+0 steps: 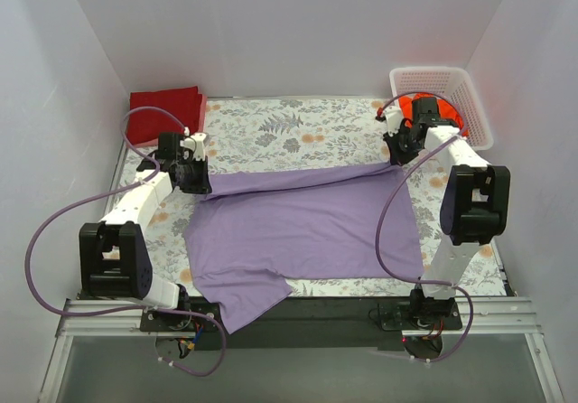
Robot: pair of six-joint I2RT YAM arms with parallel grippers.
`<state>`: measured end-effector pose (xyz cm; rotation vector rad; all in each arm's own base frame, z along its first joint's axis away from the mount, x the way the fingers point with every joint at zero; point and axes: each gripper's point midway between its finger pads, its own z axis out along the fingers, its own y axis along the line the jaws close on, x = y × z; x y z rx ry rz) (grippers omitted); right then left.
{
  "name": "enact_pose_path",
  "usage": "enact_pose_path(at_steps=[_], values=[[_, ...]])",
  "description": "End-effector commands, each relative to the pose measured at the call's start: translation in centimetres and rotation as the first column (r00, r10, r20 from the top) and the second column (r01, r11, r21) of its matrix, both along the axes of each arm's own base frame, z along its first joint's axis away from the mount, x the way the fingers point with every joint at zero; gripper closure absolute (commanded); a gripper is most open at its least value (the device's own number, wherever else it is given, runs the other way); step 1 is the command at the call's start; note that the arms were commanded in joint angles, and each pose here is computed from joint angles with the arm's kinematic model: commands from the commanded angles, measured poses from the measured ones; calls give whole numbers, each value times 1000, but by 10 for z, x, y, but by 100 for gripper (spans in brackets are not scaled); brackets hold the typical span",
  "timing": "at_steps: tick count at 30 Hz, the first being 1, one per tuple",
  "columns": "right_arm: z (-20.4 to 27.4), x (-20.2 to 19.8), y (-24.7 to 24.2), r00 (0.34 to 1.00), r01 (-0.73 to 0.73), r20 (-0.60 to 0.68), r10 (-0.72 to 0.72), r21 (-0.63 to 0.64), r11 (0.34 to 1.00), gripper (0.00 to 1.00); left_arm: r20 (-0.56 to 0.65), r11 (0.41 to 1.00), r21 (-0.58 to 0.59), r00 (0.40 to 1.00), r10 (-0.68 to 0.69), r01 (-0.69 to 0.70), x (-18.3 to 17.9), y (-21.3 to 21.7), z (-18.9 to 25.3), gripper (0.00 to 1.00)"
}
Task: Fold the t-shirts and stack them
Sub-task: Fold the tshirt
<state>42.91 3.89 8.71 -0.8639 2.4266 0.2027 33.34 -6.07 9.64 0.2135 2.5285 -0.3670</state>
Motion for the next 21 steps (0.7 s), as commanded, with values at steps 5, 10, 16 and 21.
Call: enact_pose_path(at_steps=[5, 10, 16, 21], values=[[-3, -14, -9, 999, -49, 18, 50, -48, 998, 99, 8, 999, 25, 1000, -24, 24, -8, 3, -3, 100], [-9, -25, -12, 998, -68, 4, 69, -71, 995, 84, -24, 996, 9, 996, -88, 88, -19, -3, -7, 100], [1, -37, -19, 995, -100, 13, 102, -121, 988, 53, -23, 974, 11, 974, -224, 225, -35, -8, 9, 84], [33, -33, -13, 990, -107, 85, 116, -98, 989, 37, 16, 963, 42, 963, -267, 266, -19, -7, 35, 71]])
